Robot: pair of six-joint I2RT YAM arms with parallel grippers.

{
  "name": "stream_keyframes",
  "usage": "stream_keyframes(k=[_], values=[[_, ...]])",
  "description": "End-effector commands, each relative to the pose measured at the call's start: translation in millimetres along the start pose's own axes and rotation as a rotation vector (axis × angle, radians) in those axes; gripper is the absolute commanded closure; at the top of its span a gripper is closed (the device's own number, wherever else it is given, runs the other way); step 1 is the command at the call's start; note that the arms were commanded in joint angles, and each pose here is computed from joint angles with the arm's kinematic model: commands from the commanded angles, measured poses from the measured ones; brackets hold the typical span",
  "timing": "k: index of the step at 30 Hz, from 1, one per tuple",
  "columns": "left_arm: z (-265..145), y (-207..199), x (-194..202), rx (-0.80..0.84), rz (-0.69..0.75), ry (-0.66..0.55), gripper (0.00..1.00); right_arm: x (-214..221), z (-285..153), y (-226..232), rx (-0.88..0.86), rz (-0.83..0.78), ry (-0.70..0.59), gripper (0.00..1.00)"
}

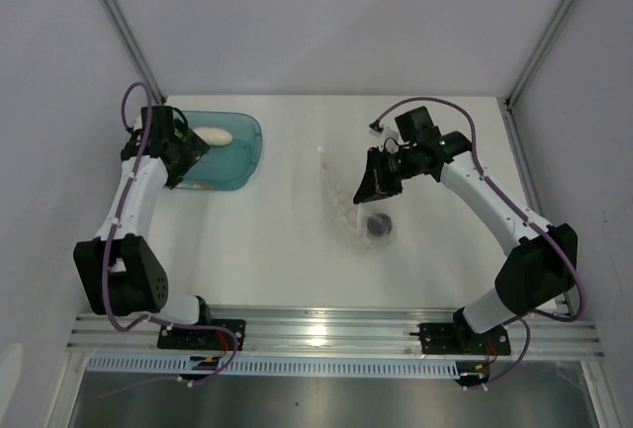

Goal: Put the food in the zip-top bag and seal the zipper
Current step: Pick up the fake vegetable from the bin.

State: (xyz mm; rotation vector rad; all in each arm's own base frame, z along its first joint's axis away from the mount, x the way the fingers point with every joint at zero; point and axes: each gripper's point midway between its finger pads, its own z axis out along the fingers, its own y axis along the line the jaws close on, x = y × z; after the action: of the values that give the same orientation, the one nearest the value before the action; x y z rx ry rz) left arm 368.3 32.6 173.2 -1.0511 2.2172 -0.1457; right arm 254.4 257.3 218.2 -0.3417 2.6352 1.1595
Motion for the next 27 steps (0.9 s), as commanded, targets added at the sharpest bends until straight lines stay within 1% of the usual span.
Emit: stream_keyframes(k=[1, 3, 4, 6, 7, 9, 11, 12, 13, 14, 16, 18, 22, 23, 24, 27], values=[[2.1, -5.3, -50.8, -0.041, -0.037, -0.166, 0.07, 1.7, 3.6, -0.9, -0.026, -0.02, 0.02, 1.0], [13.3, 3.9, -60.0, -0.109, -0.006, -0.199, 0.07, 2.0, 6.6, -3.8, -0.025, -0.018, 0.038, 1.0], [12.4, 1.6, -69.8, -0.119, -0.001, -0.226, 0.07, 1.6, 7.1, -4.6, -0.022, -0.019, 0.042, 1.0], [27.2, 14.0, -71.9, -0.2, 0.01, -0.22, 0.07, -1.6, 6.3, -5.8, -0.023, -0.02, 0.041, 1.0], [24.4, 15.2, -85.1, -0.235, 0.006, -0.258, 0.07, -2.7, 5.8, -5.3, -0.033, -0.022, 0.038, 1.0], [38.0, 20.0, -88.2, -0.295, 0.0, -0.255, 0.05, -4.1, 7.3, -8.9, -0.046, -0.014, 0.039, 1.0], [36.2, 24.1, -98.3, -0.361, -0.043, -0.276, 0.04, -3.4, 9.7, -14.0, -0.041, -0.005, 0.051, 1.0], [48.2, 29.7, -93.5, -0.4, -0.042, -0.256, 0.03, -2.2, 10.3, -16.0, -0.038, -0.002, 0.059, 1.0], [52.0, 32.1, -92.7, -0.419, -0.048, -0.248, 0.03, -2.1, 10.8, -17.3, -0.036, -0.001, 0.061, 1.0], [49.9, 31.1, -99.5, -0.437, -0.079, -0.261, 0.03, -3.1, 10.0, -19.5, -0.033, 0.001, 0.057, 1.0], [61.8, 35.2, -97.3, -0.462, -0.087, -0.244, 0.03, -4.4, 8.9, -21.7, -0.024, -0.001, 0.053, 1.0], [68.6, 29.7, -103.9, -0.437, -0.09, -0.253, 0.03, -5.0, 8.3, -24.6, -0.02, 0.008, 0.054, 1.0], [76.9, 30.2, -112.1, -0.465, -0.133, -0.262, 0.03, -6.0, 11.5, -31.0, -0.006, 0.017, 0.065, 1.0], [85.0, 34.3, -108.0, -0.488, -0.15, -0.252, 0.03, -6.2, 12.4, -33.6, -0.002, 0.021, 0.068, 1.0], [84.5, 31.4, -113.8, -0.487, -0.166, -0.264, 0.02, -6.9, 12.6, -35.0, -0.001, 0.023, 0.066, 1.0], [92.2, 36.1, -109.9, -0.514, -0.203, -0.248, 0.01, -8.0, 13.6, -40.9, -0.003, 0.045, 0.069, 1.0]])
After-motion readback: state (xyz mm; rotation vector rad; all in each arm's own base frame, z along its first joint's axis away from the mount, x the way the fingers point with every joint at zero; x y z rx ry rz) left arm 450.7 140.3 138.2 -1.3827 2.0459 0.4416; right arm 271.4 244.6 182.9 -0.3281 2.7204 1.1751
